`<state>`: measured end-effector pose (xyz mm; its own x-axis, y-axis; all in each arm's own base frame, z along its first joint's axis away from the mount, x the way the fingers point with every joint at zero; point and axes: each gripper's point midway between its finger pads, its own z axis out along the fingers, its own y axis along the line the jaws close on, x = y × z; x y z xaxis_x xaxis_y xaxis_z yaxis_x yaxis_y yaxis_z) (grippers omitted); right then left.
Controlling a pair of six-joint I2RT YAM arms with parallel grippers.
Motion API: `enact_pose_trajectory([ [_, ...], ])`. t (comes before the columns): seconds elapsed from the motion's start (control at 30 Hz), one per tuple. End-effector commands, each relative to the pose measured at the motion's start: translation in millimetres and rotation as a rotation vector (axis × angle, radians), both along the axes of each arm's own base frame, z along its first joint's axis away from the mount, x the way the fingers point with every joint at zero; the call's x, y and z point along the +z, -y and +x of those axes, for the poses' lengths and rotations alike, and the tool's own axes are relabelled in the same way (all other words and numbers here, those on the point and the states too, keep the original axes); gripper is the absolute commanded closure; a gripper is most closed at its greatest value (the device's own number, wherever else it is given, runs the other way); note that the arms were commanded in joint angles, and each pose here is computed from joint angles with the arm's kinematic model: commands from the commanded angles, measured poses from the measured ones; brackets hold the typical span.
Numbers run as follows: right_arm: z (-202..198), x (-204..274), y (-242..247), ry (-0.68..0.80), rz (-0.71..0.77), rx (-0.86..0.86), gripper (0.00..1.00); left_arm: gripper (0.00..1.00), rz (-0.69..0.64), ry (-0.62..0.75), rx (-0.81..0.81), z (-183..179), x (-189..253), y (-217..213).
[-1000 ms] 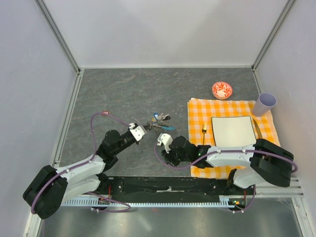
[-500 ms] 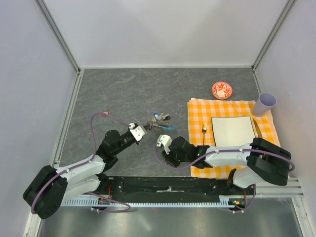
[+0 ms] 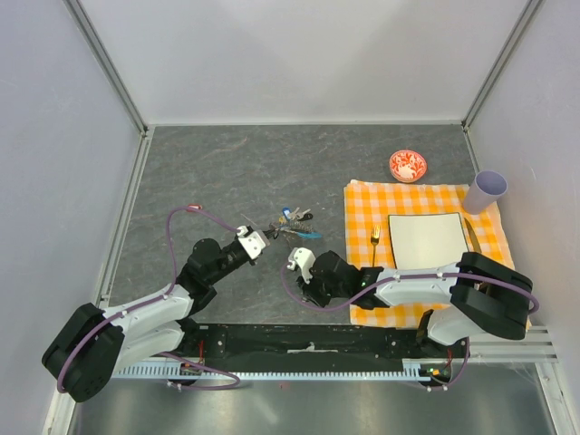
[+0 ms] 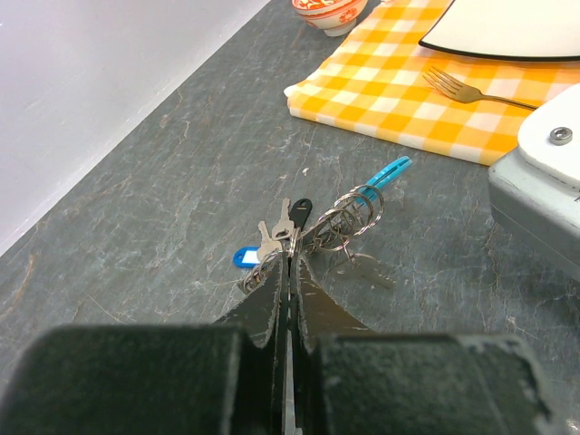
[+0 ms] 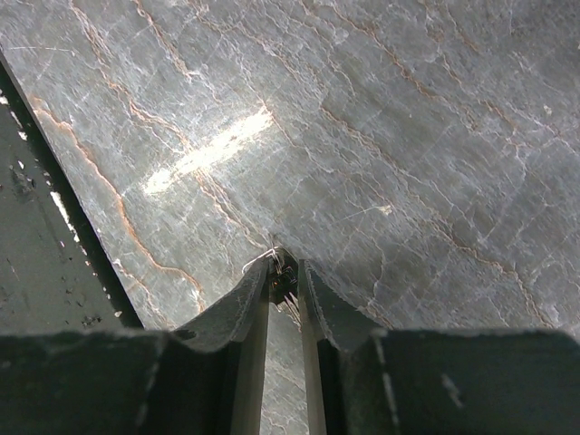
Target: Put the keys on the keyring
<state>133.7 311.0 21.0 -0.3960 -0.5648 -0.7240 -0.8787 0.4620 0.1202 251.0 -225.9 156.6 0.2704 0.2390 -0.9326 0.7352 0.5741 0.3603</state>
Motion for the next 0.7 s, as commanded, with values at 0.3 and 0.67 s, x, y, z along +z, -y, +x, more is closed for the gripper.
enact_pose_trajectory([
  [0.3,4.3,6.4,-10.2,0.023,0.036,0.017,0.88,0.98,-0.061,0.053,-0.016,-1.2,21.5,3.5],
  [0.67,14.3,48.8,-1.1,0.118,0.026,0.015,1.00,0.98,-0.057,0.066,-0.065,-8.3,22.7,8.2],
])
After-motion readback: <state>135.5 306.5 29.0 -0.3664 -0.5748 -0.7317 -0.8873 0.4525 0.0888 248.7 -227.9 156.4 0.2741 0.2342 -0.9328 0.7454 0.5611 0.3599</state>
